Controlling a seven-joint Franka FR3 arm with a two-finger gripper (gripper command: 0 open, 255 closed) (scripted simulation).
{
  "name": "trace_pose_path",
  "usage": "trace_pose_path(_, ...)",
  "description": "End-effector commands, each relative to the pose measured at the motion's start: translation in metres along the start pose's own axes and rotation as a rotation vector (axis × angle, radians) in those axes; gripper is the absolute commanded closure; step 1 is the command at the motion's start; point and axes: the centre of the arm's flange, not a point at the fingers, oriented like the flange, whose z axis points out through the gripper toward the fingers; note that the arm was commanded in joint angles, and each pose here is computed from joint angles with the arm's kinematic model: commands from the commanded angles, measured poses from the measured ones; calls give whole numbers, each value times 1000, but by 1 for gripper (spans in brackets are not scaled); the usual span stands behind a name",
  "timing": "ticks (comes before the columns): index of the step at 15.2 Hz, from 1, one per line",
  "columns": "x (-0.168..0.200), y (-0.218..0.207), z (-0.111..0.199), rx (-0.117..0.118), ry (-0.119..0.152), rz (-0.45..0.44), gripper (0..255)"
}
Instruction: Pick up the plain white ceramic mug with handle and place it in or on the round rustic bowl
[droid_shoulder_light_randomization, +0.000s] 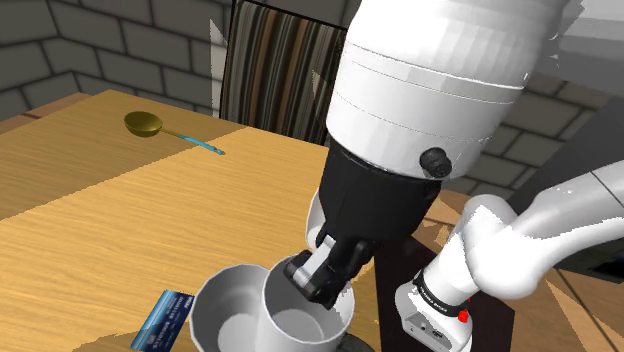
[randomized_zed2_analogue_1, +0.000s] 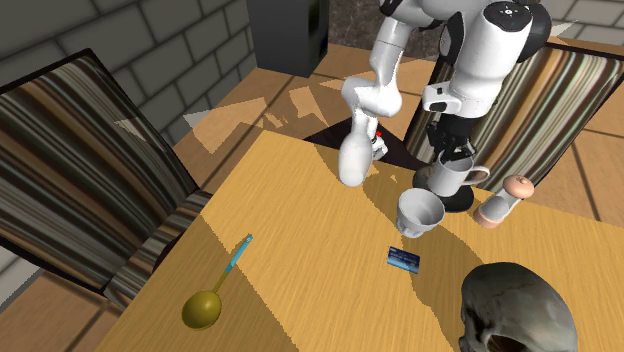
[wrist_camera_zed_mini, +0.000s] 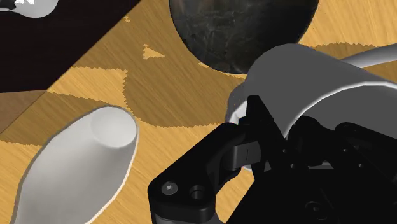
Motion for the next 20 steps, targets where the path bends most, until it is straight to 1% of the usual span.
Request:
trace_pose_path(1,-26,2,3,0,-1,1,255)
trace_pose_path(7,-102,5,4,0,-1,1,255)
trace_pose_path(20,-97,7,73,0,-1,1,255)
